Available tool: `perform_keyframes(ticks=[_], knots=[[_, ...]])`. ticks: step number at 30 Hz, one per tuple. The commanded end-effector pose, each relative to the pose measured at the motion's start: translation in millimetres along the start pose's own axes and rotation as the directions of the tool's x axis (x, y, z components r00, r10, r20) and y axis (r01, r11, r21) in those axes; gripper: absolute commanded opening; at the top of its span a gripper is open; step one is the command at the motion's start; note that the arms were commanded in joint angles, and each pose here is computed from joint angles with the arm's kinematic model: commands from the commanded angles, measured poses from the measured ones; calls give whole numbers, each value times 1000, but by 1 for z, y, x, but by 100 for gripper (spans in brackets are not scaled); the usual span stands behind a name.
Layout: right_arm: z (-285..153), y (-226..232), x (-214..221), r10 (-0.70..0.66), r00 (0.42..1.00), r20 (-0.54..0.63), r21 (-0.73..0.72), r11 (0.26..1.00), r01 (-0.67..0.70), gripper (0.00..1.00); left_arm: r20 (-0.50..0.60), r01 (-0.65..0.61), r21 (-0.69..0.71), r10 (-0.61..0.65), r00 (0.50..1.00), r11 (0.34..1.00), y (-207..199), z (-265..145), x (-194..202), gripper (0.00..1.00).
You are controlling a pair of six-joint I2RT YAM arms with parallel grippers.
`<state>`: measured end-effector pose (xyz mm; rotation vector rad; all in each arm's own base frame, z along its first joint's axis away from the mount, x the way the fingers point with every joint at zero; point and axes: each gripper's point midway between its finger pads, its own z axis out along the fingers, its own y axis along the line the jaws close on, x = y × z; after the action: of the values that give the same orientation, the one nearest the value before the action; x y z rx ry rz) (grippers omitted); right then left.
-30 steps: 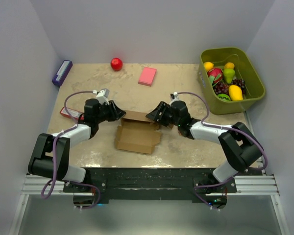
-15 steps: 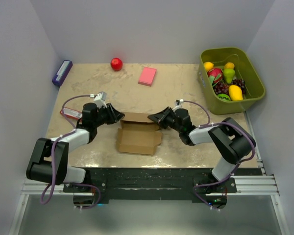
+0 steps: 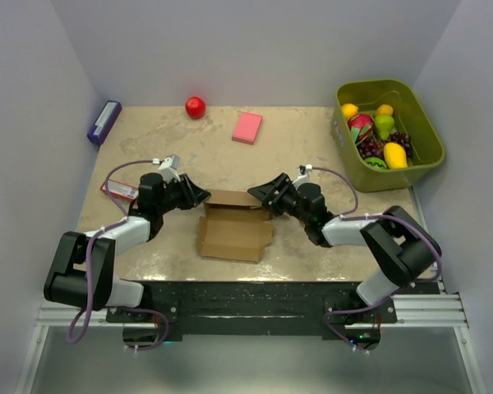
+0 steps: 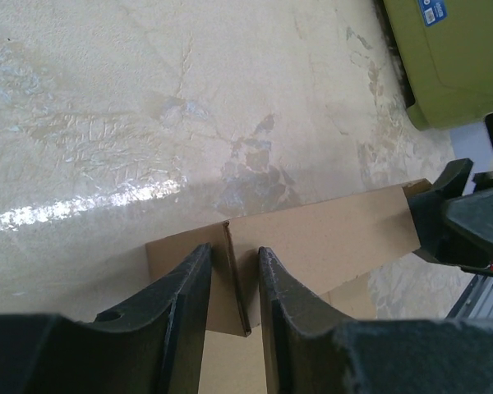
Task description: Fold the paper box
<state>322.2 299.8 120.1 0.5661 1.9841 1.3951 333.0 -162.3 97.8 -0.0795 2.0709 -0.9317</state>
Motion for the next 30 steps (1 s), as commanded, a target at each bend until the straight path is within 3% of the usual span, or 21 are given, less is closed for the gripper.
perform_keyframes(ticks=[1, 10, 19, 24, 30], knots=[[-21, 5, -12, -194, 980, 44, 47, 980, 192, 66, -51, 18, -14, -18, 999, 1000, 5, -4, 18, 33], [-67, -25, -12, -440, 898, -9, 280, 861, 425, 63, -53, 14, -16, -15, 998, 1000, 6, -3, 18, 33], [-70, -57, -23, -514, 855, -76, 444, 750, 490, 18, -60, 1, -21, -3, 998, 1000, 6, -3, 17, 33], [-65, -68, -32, -538, 839, -79, 505, 704, 499, 9, -57, 0, -25, -2, 998, 1000, 6, -3, 17, 33], [-43, -77, -20, -521, 845, -122, 469, 720, 512, 6, -60, -6, -31, 5, 998, 999, 7, -4, 17, 32]])
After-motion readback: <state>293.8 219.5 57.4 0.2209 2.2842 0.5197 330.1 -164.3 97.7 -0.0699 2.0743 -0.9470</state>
